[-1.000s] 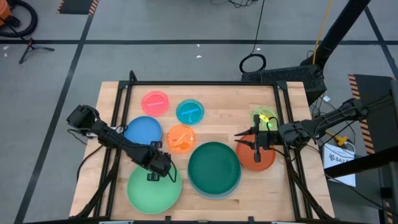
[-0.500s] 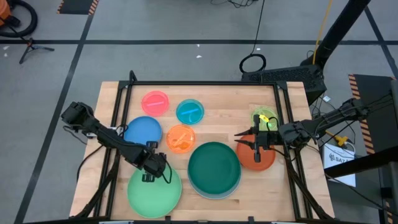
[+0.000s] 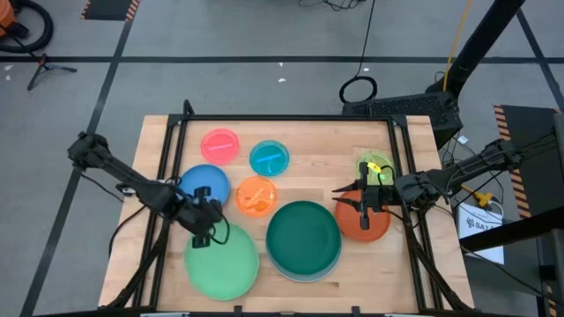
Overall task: Stack plastic plates
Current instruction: Stack the light green plate on top of the dark green plate
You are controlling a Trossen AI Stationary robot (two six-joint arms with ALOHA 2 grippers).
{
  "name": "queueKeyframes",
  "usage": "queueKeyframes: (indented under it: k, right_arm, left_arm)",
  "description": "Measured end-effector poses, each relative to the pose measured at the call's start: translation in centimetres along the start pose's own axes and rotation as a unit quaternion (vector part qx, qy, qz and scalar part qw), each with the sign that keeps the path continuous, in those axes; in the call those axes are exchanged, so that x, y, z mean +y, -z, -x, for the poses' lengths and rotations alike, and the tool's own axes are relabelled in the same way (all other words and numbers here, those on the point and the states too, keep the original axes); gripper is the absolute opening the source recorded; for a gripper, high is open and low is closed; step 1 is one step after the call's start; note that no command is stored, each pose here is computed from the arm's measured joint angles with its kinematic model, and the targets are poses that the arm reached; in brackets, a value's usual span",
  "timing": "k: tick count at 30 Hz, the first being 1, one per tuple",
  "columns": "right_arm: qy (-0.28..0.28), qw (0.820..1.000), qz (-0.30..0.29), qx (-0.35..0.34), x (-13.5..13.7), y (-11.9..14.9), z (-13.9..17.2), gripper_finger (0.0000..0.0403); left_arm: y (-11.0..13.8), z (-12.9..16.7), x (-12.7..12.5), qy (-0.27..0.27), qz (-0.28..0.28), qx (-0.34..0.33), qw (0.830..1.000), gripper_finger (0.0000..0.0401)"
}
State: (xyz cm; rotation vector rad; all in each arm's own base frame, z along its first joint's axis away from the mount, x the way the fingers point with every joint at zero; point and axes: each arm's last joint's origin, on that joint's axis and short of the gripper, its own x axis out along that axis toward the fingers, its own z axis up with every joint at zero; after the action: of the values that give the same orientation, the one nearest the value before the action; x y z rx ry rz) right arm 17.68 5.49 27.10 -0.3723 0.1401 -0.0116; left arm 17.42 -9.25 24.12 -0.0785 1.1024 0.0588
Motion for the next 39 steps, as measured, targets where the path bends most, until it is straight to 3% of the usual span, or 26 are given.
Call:
queueKeyframes:
  k: [5, 11, 20, 26, 39]
  right_arm:
    - [0.000, 1.000, 0.000, 0.000, 0.0, 0.0, 0.0, 0.0077]
    - [0.000, 1.000, -0.002, 0.000, 0.0, 0.0, 0.0, 0.0077]
    - [0.016, 1.000, -0.008, -0.010, -0.4, -0.3, 0.6, 0.0077]
    - [0.032, 0.999, -0.034, -0.021, -1.0, -0.6, 1.6, 0.0077]
    - [0.030, 0.998, -0.061, -0.019, -1.5, -0.6, 2.7, 0.0077]
  left_arm:
    - [-0.1, 2.4, 1.1, 0.009, 0.060, -0.076, 0.995, 0.0010]
    - [-2.0, 3.3, 2.3, 0.025, 0.181, -0.174, 0.968, 0.0010]
    - [-4.7, 0.7, 3.8, 0.000, 0.318, -0.191, 0.929, 0.0010]
    - [-6.2, -1.3, 4.2, 0.003, 0.345, -0.191, 0.919, 0.0010]
    - [-8.1, -5.2, 4.4, 0.030, 0.362, -0.170, 0.916, 0.0010]
